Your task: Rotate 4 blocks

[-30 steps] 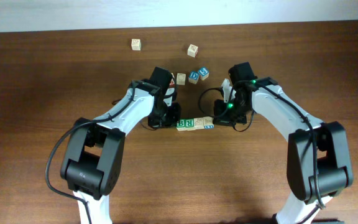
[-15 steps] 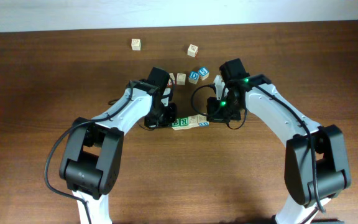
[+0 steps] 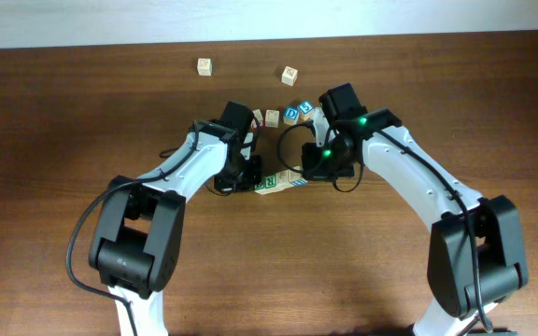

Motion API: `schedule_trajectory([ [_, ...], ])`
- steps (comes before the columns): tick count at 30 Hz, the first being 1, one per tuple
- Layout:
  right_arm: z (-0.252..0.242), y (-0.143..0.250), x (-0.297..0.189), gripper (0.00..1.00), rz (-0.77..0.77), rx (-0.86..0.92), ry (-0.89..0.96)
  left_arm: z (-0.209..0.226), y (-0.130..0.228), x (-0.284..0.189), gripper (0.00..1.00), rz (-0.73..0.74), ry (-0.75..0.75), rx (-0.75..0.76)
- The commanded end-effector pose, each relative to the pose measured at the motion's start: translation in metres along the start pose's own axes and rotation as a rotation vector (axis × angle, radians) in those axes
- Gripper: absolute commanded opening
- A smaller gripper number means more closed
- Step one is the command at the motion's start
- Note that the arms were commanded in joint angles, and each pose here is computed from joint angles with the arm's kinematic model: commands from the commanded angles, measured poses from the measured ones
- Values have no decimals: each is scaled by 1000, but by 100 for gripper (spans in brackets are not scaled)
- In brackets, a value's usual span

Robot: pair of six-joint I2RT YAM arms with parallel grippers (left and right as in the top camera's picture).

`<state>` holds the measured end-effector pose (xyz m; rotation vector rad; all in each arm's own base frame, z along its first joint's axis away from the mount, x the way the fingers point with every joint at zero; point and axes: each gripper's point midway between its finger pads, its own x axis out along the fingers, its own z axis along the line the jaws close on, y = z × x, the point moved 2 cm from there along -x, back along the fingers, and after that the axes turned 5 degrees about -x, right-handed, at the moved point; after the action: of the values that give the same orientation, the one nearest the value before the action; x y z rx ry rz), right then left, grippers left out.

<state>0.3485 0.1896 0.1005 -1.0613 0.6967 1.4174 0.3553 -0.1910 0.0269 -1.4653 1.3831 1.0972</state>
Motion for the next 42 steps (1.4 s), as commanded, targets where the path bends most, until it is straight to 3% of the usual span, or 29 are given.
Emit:
schedule_trajectory([
  [1, 46, 8, 8, 4, 36, -61, -134, -31, 14, 6, 0, 70, 135, 49],
  [26, 55, 4, 19, 4, 12, -56, -103, -29, 10, 1, 0, 66, 135, 40],
  [42, 51, -5, 19, 4, -35, -47, -68, 44, -50, -40, 0, -84, 97, -99],
])
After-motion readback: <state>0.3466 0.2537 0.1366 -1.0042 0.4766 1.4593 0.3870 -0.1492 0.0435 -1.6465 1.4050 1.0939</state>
